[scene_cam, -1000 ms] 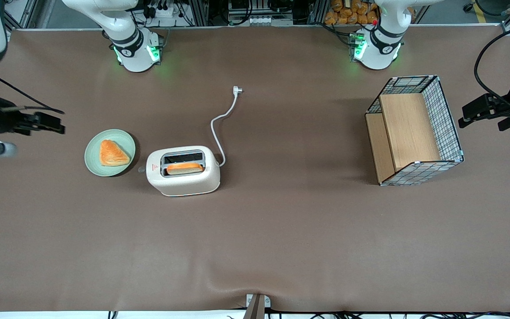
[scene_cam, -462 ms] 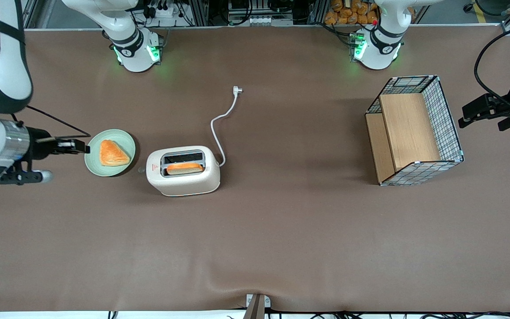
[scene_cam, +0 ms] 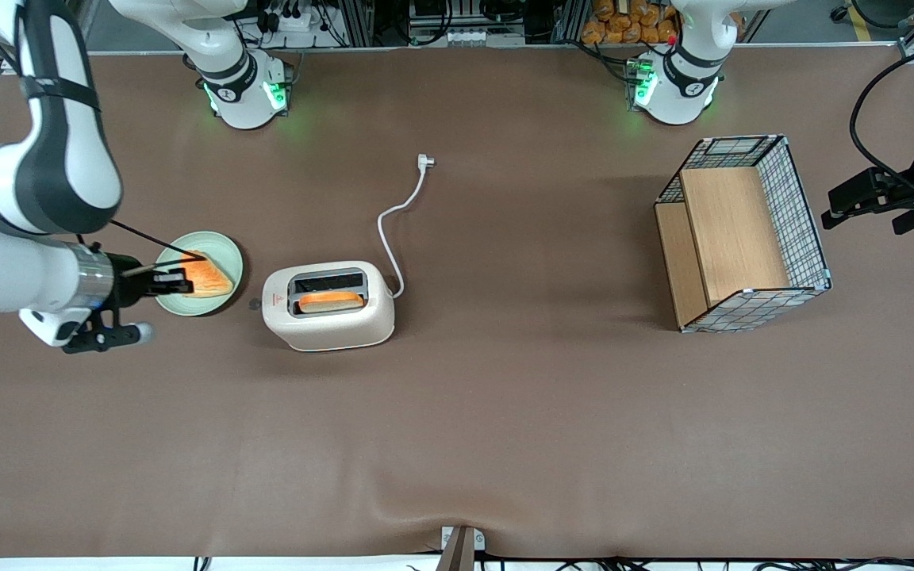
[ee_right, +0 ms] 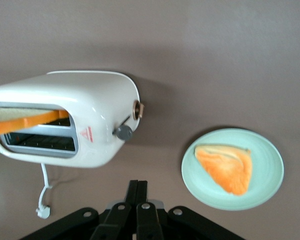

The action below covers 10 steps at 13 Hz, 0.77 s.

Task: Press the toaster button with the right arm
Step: 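Move the right gripper over the green plate toward the toaster's lever side, then lower the right gripper beside the toaster's dark lever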

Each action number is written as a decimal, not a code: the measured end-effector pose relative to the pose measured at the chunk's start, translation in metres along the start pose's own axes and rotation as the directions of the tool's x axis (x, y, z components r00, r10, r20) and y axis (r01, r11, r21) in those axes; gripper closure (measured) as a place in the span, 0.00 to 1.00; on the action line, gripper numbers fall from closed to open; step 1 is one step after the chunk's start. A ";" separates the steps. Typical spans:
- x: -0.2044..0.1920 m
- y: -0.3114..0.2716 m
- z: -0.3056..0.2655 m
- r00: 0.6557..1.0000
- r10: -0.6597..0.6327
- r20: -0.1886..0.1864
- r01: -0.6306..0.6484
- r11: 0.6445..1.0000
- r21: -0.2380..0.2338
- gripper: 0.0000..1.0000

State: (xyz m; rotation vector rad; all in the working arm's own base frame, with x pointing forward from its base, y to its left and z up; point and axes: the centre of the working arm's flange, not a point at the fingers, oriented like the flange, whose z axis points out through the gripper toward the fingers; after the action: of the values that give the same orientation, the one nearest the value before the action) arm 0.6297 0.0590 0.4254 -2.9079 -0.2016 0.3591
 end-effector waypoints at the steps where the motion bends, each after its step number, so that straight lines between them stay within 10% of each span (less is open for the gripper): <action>1: 0.003 -0.003 0.009 1.000 -0.006 -0.005 0.006 1.000 0.006 0.99; 10: 0.000 0.010 0.100 0.999 0.024 -0.028 -0.017 0.977 0.211 0.99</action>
State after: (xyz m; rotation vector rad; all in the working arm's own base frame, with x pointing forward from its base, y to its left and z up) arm 0.6057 0.0676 0.3277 -2.7061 -0.1207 0.3180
